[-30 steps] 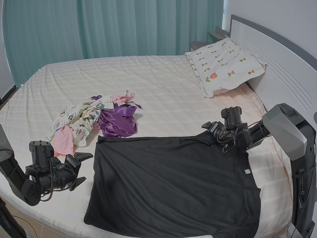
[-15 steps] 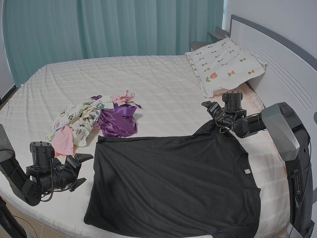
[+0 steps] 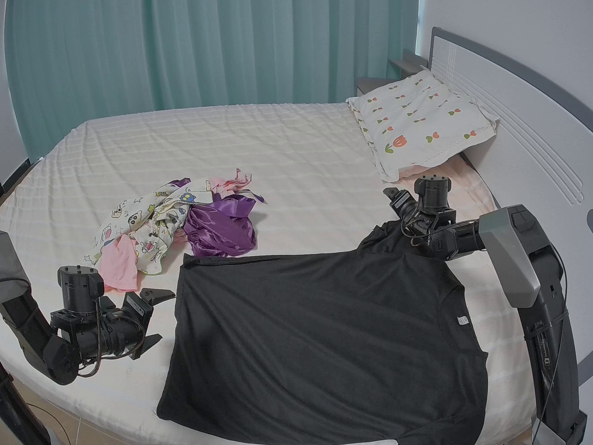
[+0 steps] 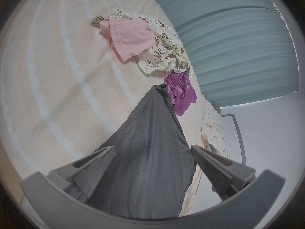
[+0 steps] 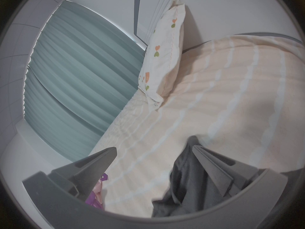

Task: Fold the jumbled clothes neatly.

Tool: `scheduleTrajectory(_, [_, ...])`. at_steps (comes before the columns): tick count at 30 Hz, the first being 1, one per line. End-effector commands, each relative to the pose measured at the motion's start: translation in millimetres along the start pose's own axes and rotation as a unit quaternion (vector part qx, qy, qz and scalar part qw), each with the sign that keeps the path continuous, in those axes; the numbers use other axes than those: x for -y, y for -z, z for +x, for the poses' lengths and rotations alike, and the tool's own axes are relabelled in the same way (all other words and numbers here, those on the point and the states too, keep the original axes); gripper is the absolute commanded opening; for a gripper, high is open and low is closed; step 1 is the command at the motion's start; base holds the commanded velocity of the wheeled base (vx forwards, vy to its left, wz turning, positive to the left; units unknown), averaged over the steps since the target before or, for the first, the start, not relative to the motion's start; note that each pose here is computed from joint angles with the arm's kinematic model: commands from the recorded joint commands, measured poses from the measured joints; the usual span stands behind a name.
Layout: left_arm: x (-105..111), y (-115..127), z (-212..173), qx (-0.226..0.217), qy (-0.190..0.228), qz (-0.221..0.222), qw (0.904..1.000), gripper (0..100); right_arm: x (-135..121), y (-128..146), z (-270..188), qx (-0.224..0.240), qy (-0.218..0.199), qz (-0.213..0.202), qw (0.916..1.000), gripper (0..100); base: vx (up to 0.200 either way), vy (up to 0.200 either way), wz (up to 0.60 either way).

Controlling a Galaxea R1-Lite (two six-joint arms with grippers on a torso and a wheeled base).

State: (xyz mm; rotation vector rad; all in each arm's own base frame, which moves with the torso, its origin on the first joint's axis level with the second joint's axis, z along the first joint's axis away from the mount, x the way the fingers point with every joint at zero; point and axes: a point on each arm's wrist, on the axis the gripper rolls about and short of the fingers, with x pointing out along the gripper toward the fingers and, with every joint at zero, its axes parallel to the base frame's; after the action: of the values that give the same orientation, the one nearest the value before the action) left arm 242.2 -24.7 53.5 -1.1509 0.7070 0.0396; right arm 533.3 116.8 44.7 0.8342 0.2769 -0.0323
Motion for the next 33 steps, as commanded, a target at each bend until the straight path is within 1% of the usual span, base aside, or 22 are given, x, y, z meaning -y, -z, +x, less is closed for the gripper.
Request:
scheduleTrajectory(1, [-0.9,0.3,0.6,-0.001,-0.002,-0.001,1.0,100,-1.8,1.0,-4.1,-0.005,0.002,-0.002,1.0,100,0.0,0.0,0.0])
scheduleTrajectory(4, [-0.9,0.3,0.6,-0.001,-0.002,-0.001,1.0,100,-11.2,-12.2,-10.2,0.008,-0.008,0.002,0.9999,100,0.0,0.0,0.0])
scheduleTrajectory(6, [-0.7,0.3,0.4,-0.001,-0.002,0.0,1.0,100,-13.2,-15.7,-15.0,0.008,-0.007,0.003,0.9999,100,0.0,0.0,0.0])
scheduleTrajectory(9, [-0.6,0.1,0.8,-0.001,-0.002,0.0,1.0,100,-14.8,-17.8,-20.8,0.004,-0.005,0.003,1.0,100,0.0,0.0,0.0])
scheduleTrajectory(10, [-0.3,0.1,0.5,-0.001,-0.001,0.0,1.0,100,-14.5,-17.2,-28.1,-0.012,-0.002,0.0,0.9999,100,0.0,0.0,0.0])
scheduleTrajectory(11, [-0.3,0.1,0.5,-0.001,-0.001,0.0,1.0,100,-14.9,-14.4,-33.0,-0.031,-0.006,-0.002,0.9995,100,0.0,0.0,0.0])
scheduleTrajectory(12, [-0.7,0.3,0.4,-0.001,-0.002,0.0,1.0,100,-14.6,-13.0,-34.7,-0.039,-0.007,-0.002,0.9992,100,0.0,0.0,0.0])
scheduleTrajectory(14, [-0.7,0.3,0.4,-0.001,-0.002,0.0,1.0,100,-16.6,0.3,-44.0,-0.078,-0.014,-0.007,0.9969,100,0.0,0.0,0.0])
scheduleTrajectory(19, [-0.7,0.3,0.4,0.0,-0.002,0.0,1.0,100,-25.2,31.6,-48.7,-0.113,-0.015,-0.022,0.9933,100,0.0,0.0,0.0])
scheduleTrajectory(22, [-0.4,0.2,0.1,0.0,-0.001,0.0,1.0,100,-26.8,41.5,-48.7,-0.121,-0.016,-0.029,0.9921,100,0.0,0.0,0.0])
scheduleTrajectory(28, [-0.4,0.2,0.1,-0.001,-0.001,0.0,1.0,100,-24.9,47.7,-46.4,-0.126,-0.015,-0.038,0.9912,100,0.0,0.0,0.0])
scheduleTrajectory(33, [-0.7,0.3,0.4,0.0,-0.002,0.0,1.0,100,-19.0,51.6,-41.2,-0.129,-0.006,-0.059,0.9898,100,0.0,0.0,0.0])
